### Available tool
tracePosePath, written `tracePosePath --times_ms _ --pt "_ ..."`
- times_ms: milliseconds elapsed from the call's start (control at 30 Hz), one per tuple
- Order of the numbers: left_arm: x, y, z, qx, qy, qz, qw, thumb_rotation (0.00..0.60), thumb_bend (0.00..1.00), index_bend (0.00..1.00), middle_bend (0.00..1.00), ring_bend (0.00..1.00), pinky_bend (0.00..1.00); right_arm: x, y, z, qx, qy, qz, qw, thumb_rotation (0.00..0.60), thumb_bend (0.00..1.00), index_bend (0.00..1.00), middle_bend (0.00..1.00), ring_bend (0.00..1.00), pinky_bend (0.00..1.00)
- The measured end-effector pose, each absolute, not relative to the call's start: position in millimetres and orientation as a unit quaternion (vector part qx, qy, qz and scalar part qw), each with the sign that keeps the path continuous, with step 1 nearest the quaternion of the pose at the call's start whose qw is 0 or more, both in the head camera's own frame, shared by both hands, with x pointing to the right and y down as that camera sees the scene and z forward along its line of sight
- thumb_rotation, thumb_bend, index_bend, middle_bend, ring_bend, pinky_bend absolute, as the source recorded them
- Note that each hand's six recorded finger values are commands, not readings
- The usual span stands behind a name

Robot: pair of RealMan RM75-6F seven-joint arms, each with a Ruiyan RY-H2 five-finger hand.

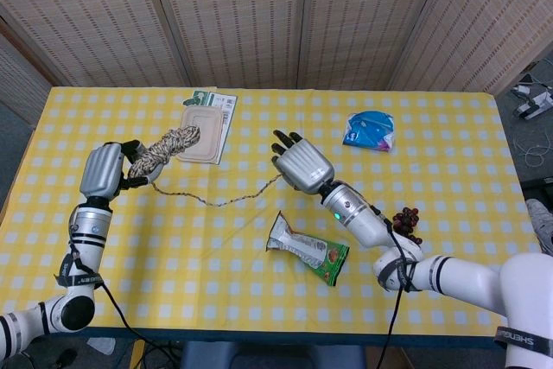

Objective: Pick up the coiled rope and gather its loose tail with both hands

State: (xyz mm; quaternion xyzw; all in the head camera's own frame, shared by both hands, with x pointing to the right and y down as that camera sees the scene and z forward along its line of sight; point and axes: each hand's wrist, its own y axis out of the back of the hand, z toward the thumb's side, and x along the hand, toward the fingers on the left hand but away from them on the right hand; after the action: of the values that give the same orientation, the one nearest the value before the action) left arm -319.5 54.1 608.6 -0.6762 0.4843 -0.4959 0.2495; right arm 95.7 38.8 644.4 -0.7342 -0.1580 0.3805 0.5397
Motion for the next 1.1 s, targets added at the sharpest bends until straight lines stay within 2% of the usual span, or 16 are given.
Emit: tracePosePath --times_ms 267,467,567,767,1100 --pt "-292.9 56.5 621.7 -0.676 0.451 -0.523 0.257 0.371 0.26 0.72 0.71 0.52 0.31 73.5 44.6 560.3 -0.752 -0.206 0.295 0.552 0.600 0.40 0.57 0.30 0.09 0.23" --pt "-273.5 69.3 626.3 -0.700 0.424 -0.512 0.262 0.425 0.26 0.72 0.71 0.52 0.31 51.3 29.5 529.7 -0.752 -0.237 0.268 0.553 0.600 0.41 0.57 0.30 0.09 0.23" --pt "-262.1 75.7 624.0 -0.717 0.411 -0.496 0.267 0.443 0.26 0.72 0.71 0.52 0.31 41.3 23.7 523.6 -0.753 -0.243 0.264 0.552 0.600 0.41 0.57 0.30 0.09 0.23" --pt "-238.8 90.0 612.8 -0.754 0.393 -0.451 0.272 0.431 0.26 0.72 0.71 0.52 0.31 25.9 6.7 519.9 -0.752 -0.260 0.270 0.543 0.600 0.41 0.57 0.30 0.09 0.23" --pt "-209.0 111.5 587.8 -0.821 0.377 -0.359 0.233 0.392 0.26 0.73 0.71 0.52 0.31 18.9 -24.3 537.4 -0.740 -0.283 0.314 0.523 0.600 0.42 0.57 0.30 0.09 0.23"
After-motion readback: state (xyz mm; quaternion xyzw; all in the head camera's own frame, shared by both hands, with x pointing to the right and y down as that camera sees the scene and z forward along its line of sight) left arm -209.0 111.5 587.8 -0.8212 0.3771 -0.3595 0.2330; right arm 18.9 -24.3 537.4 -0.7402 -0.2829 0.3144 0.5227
